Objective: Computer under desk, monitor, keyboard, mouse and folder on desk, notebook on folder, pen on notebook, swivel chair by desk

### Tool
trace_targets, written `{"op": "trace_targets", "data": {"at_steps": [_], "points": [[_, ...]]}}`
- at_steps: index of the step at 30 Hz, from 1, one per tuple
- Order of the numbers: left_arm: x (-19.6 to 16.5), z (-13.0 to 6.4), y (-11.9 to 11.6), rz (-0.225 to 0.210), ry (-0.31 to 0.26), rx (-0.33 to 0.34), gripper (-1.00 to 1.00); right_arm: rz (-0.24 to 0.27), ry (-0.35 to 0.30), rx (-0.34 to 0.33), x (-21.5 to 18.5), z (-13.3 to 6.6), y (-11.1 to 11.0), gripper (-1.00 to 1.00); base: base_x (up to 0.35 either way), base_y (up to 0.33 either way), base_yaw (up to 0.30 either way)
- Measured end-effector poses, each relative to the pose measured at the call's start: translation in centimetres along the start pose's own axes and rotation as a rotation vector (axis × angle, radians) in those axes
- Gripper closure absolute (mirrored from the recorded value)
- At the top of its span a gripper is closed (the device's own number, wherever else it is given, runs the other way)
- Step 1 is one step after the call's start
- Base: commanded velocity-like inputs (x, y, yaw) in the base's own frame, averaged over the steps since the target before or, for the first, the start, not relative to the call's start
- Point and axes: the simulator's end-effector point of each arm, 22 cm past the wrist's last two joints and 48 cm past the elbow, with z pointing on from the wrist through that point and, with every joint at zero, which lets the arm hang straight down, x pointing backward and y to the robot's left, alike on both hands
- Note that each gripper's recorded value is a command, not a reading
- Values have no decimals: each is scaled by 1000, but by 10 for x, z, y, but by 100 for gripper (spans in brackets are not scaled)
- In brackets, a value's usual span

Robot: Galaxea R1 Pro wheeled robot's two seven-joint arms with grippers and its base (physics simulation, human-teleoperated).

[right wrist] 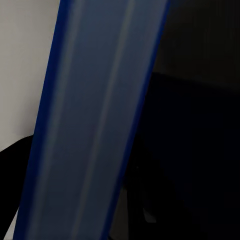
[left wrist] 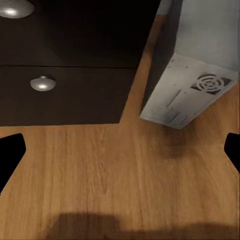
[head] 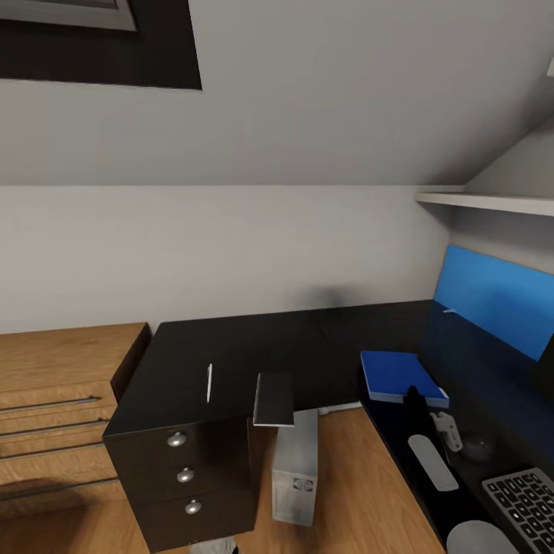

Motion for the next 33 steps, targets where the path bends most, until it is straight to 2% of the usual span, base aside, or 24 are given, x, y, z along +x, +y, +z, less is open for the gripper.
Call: {"op": "trace_targets", "data": {"at_steps": [2,3,4,12,15,21,33], "points": [[-12,-1,9,-17,13,20,-100,0,0,-1,1,1,-2,100,0,0,0],[-18,-8,12,-48,57,51,-100,0,0,0,2,2,-4,100,0,0,0],[-17,-8,12,-52,65,57,-100,1,0,0,3,2,-5,100,0,0,0],[0,-4,8,-44,88,77,-100,0,-2,-1,8,5,-17,100,0,0,0],[5,-1,8,-43,89,79,-100,-17,-4,-13,9,7,-18,100,0,0,0],[15,6,13,-42,90,71,-100,-5,-11,-25,12,8,-21,100,0,0,-3],[30,17,15,-41,92,70,-100,5,-13,-50,18,12,-25,100,0,0,-112]]}}
